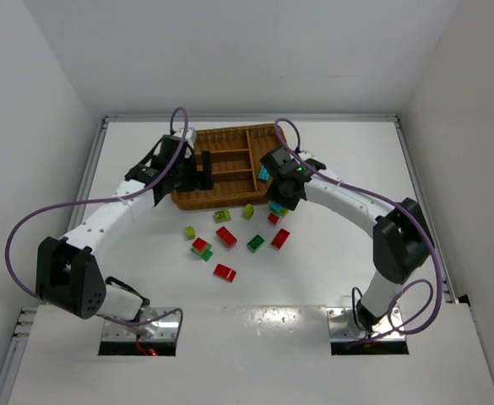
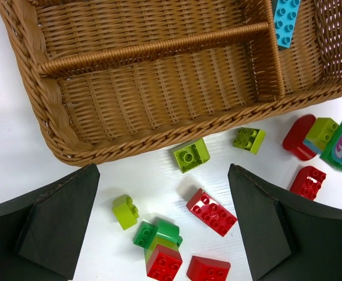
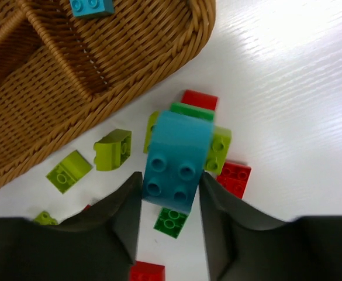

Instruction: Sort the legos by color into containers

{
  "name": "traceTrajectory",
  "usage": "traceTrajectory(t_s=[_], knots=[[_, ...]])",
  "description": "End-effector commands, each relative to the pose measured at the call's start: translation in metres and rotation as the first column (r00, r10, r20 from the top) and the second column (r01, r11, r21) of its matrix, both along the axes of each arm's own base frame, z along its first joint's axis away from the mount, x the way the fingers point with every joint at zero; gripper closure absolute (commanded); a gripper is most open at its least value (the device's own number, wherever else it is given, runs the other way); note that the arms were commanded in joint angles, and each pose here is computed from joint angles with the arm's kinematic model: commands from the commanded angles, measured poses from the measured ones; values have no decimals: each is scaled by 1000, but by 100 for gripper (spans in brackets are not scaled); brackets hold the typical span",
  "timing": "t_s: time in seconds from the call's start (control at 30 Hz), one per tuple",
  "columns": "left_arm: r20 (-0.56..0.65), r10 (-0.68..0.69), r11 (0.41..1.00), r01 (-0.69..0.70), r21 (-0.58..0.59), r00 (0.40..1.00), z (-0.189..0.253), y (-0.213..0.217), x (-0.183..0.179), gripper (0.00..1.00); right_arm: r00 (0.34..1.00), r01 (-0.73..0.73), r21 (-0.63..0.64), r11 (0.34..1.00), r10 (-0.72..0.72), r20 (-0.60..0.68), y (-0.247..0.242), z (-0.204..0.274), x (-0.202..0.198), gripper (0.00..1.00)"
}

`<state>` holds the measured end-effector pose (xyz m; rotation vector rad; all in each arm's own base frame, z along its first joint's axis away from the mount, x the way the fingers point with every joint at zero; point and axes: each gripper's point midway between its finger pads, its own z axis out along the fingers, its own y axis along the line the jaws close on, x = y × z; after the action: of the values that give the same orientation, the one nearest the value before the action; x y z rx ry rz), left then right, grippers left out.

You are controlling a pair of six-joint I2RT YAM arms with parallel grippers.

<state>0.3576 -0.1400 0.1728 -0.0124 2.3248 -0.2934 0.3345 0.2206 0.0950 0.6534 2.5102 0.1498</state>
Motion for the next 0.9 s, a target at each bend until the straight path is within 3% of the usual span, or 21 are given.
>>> traceTrajectory(t_s=[0.0,0.2,0.4,0.53,0.7,0.87], knots=[[39,-22,1000,22,-20,999,12,-7,0,1,998,12,-30,999,-10,67,-8,25,4,63],[48,-21,999,23,-23,999,13,-7,1,1,992,-81,-106,991,91,88,-24,31,-7,67],[46,-28,999,30,-29,999,11,-10,3,1,982,-170,-227,959,183,38,-32,17,-3,50],[46,-28,999,30,-29,999,11,-10,3,1,976,-215,-238,947,219,-7,-33,7,1,44],[46,-28,999,30,-29,999,11,-10,3,1,975,-218,-245,945,219,-24,-32,0,3,46],[37,-28,999,29,-26,999,8,-10,4,1,978,-200,-237,951,207,5,-34,4,2,62]])
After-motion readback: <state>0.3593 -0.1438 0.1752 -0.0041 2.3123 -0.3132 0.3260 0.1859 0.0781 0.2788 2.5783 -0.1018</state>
